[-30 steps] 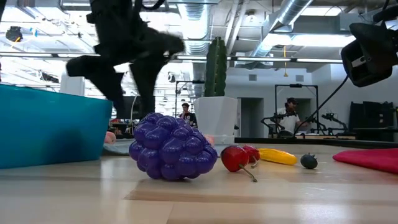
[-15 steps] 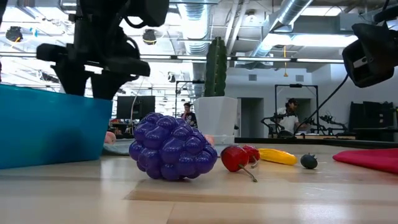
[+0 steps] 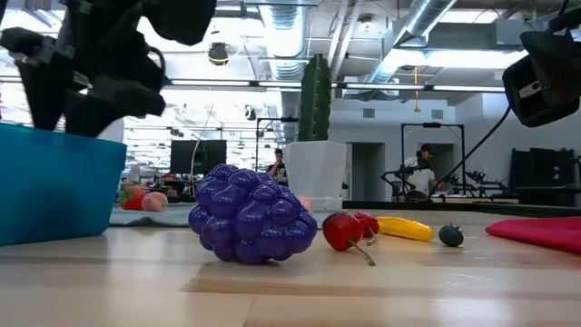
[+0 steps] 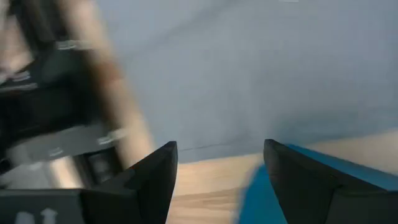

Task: Pick and placing Produce into tupperware
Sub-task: Adjust the blue bin, then put the peach into the blue bin

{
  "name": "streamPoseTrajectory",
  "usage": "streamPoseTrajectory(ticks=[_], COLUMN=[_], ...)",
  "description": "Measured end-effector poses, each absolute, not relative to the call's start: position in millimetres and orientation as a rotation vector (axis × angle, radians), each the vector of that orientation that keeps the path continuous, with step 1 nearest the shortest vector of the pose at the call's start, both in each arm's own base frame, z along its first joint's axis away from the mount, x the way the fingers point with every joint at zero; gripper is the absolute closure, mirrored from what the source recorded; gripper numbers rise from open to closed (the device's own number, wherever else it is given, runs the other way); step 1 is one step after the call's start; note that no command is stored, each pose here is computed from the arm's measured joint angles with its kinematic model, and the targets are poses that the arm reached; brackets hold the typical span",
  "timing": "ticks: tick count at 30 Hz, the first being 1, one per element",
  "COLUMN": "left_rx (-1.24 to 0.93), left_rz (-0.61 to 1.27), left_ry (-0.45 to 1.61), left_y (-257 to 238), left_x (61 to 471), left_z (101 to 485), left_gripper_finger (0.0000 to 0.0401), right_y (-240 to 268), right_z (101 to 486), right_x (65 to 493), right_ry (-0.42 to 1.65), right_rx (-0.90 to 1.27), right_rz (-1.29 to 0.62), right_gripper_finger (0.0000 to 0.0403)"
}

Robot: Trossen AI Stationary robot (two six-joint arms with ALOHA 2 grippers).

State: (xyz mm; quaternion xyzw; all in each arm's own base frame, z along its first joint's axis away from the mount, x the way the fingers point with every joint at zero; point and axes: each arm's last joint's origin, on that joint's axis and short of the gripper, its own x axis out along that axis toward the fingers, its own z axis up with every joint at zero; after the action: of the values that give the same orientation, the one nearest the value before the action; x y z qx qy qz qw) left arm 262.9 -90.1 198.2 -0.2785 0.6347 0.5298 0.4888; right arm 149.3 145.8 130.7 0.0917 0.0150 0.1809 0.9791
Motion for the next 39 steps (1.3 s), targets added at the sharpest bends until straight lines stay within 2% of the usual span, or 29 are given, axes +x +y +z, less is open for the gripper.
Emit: streamPoseTrajectory(ticks=[8, 13, 15, 20, 25, 29, 39], left_rx=[-0.642, -0.539, -0.507, -0.404, -0.295, -0.307, -0.301], left_rz=[1.301, 1.292, 1.251, 1.045, 0.921, 0.799, 0.745], left_ry=[1.609, 1.520, 1.481, 1.538, 1.591, 1.575, 1.623], left_y=[-101, -98, -93, -74, -55, -40, 6], left_x=[254, 256, 261, 275, 282, 294, 298], left_z=[201, 204, 203, 201, 201, 198, 198], left_gripper_finger=[0.0170, 0.0170, 0.0170, 0.0170, 0.0170, 0.0170, 0.0170], right_y=[146, 146, 145, 144, 144, 144, 144], right_z=[131, 131, 131, 131, 131, 130, 130], right_x=[149, 149, 150, 151, 151, 151, 151], right_ry=[0.030, 0.030, 0.029, 0.028, 0.029, 0.031, 0.038], right_rx=[0.184, 0.184, 0.184, 0.185, 0.184, 0.183, 0.189], right_rz=[0.364, 0.365, 0.359, 0.349, 0.351, 0.350, 0.355], right_gripper_finger=[0.0138, 0.0138, 0.0138, 0.0138, 0.0138, 0.0138, 0.0138])
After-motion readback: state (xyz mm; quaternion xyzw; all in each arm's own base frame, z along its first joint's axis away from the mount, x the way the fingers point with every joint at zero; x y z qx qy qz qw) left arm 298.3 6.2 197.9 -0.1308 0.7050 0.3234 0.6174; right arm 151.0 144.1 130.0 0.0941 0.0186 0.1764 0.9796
